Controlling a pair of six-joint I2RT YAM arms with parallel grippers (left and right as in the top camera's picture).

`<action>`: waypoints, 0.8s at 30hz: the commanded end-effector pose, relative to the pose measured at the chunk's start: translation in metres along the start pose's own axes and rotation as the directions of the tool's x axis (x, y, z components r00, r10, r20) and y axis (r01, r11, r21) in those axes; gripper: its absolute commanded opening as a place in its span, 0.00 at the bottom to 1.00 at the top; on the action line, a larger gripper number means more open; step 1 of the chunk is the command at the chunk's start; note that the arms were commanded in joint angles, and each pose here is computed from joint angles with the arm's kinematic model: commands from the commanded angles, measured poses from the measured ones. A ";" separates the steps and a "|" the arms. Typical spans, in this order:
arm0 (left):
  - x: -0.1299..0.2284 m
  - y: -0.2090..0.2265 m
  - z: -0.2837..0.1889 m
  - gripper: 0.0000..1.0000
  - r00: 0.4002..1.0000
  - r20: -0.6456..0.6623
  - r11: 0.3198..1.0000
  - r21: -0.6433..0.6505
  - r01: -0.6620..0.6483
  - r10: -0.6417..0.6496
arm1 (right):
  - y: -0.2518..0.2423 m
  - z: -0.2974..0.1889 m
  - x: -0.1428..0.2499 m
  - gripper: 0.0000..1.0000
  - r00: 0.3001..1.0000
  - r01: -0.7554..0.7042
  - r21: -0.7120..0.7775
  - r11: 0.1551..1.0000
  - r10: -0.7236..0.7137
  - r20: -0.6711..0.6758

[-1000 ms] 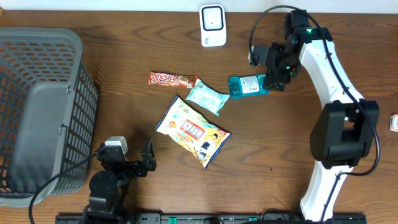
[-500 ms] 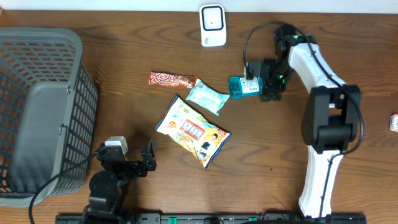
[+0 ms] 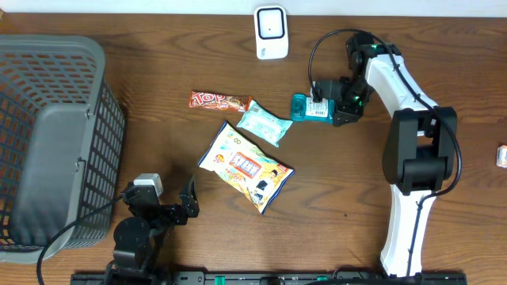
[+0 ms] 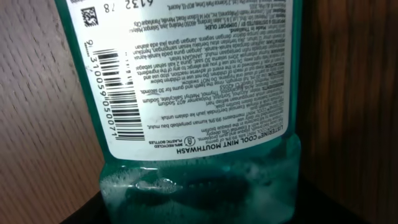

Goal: Scan the item barcode

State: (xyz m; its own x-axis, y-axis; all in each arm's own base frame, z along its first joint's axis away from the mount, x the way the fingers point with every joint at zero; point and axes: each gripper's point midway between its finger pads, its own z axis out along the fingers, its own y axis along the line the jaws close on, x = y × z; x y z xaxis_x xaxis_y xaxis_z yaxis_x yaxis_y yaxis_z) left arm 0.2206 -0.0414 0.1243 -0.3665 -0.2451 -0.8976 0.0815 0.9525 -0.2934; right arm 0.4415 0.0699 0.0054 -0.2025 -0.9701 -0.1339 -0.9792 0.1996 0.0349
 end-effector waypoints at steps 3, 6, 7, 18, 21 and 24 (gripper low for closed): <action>0.011 0.004 0.002 0.98 0.999 -0.032 1.000 -0.013 0.011 -0.012 | 0.010 -0.009 -0.022 0.40 0.999 -0.033 0.002 0.999 0.033 0.015; 0.011 0.004 0.002 0.98 0.999 -0.032 1.000 -0.013 0.011 -0.012 | 0.021 -0.028 -0.032 0.37 1.000 -0.017 0.008 1.000 0.017 0.018; 0.011 0.004 0.002 0.98 0.999 -0.032 1.000 -0.013 0.011 -0.012 | 0.022 -0.033 -0.035 0.35 1.000 -0.014 0.013 1.000 0.014 0.021; 0.011 0.004 0.002 0.98 0.999 -0.032 1.000 -0.013 0.011 -0.012 | -0.012 -0.079 -0.041 0.15 0.984 -0.174 0.258 0.950 0.173 0.027; 0.011 0.004 0.002 0.98 0.999 -0.032 1.000 -0.012 0.011 -0.012 | -0.015 -0.081 -0.045 0.15 0.980 -0.201 0.271 0.941 0.195 0.049; 0.011 0.004 0.002 0.98 0.999 -0.032 1.000 -0.013 0.011 -0.012 | -0.019 -0.082 -0.050 0.12 0.973 -0.229 0.287 0.930 0.217 0.073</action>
State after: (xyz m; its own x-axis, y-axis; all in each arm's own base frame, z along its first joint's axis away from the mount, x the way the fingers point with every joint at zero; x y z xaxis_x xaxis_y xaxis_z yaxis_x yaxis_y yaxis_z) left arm 0.2206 -0.0414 0.1243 -0.3665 -0.2451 -0.8976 0.0815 0.9525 -0.2934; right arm 0.4644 0.0970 0.0698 -0.3575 -0.9233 -0.1402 -0.9077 0.3788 -0.1803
